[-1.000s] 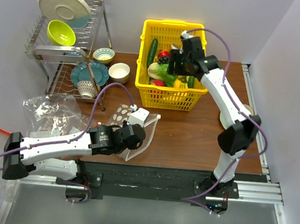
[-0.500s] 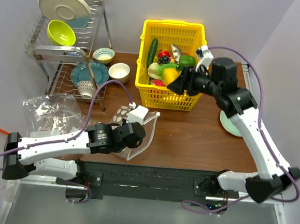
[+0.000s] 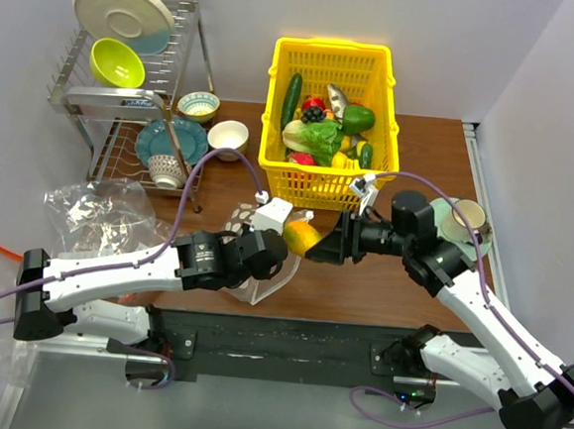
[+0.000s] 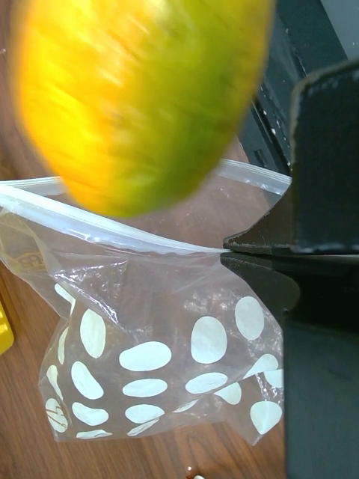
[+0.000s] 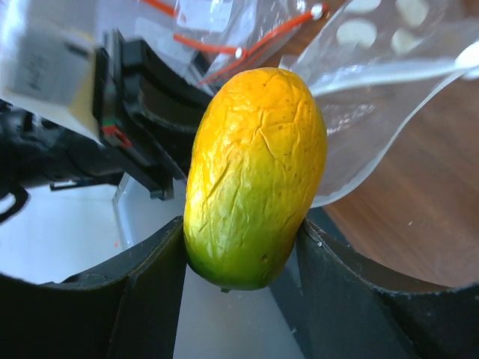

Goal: Place the food in the zip-top bag and seal the zipper
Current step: Place the fake fruit in the zipper food storage bag.

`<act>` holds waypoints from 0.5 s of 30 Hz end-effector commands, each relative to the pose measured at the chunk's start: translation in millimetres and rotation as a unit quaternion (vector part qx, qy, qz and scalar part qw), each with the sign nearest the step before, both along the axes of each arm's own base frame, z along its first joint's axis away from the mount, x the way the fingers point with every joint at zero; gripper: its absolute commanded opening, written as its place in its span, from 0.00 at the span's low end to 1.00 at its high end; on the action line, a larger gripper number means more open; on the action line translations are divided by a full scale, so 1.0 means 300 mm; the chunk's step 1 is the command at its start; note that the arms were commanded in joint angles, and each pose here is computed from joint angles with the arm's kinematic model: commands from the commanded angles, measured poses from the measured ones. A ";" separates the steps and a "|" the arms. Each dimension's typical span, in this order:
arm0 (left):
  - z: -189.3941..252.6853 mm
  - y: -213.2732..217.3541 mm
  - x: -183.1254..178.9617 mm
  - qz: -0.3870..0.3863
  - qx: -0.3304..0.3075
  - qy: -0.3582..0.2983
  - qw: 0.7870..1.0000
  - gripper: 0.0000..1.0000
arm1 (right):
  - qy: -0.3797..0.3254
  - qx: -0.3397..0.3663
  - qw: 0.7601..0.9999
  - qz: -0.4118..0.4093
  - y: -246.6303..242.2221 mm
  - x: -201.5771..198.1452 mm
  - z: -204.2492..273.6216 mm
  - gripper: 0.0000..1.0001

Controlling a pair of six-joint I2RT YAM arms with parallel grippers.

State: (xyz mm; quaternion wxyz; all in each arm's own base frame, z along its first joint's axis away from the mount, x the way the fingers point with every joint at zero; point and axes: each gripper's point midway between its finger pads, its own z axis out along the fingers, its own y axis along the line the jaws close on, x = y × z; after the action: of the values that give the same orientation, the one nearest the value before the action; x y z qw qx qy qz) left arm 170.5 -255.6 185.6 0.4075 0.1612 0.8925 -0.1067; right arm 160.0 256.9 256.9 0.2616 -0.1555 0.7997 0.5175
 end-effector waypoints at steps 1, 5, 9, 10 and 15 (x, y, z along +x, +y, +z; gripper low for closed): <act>0.080 -0.051 0.013 0.010 -0.048 -0.004 0.999 0.00 | -0.014 0.035 0.999 0.014 0.035 -0.033 0.021 0.58; 0.091 -0.032 0.008 0.023 -0.049 0.001 0.999 0.00 | -0.005 0.030 1.000 0.002 0.038 -0.030 -0.037 0.58; 0.110 -0.037 -0.002 0.017 -0.071 0.003 0.997 0.00 | 0.009 0.026 1.000 -0.010 0.048 -0.017 -0.090 0.58; 0.116 -0.039 -0.005 0.014 -0.078 0.003 0.997 0.00 | 0.011 0.025 1.000 -0.013 0.052 -0.008 -0.096 0.58; 0.129 -0.038 -0.016 0.011 -0.099 0.006 0.995 0.00 | 0.024 0.012 0.999 -0.024 0.064 0.004 -0.149 0.58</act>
State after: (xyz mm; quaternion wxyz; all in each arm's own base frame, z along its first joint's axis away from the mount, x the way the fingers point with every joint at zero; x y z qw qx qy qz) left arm 165.5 -261.2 204.3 0.4047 0.1368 0.8922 -0.1469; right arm 151.5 269.2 210.4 0.2351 -0.1309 0.8116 0.5186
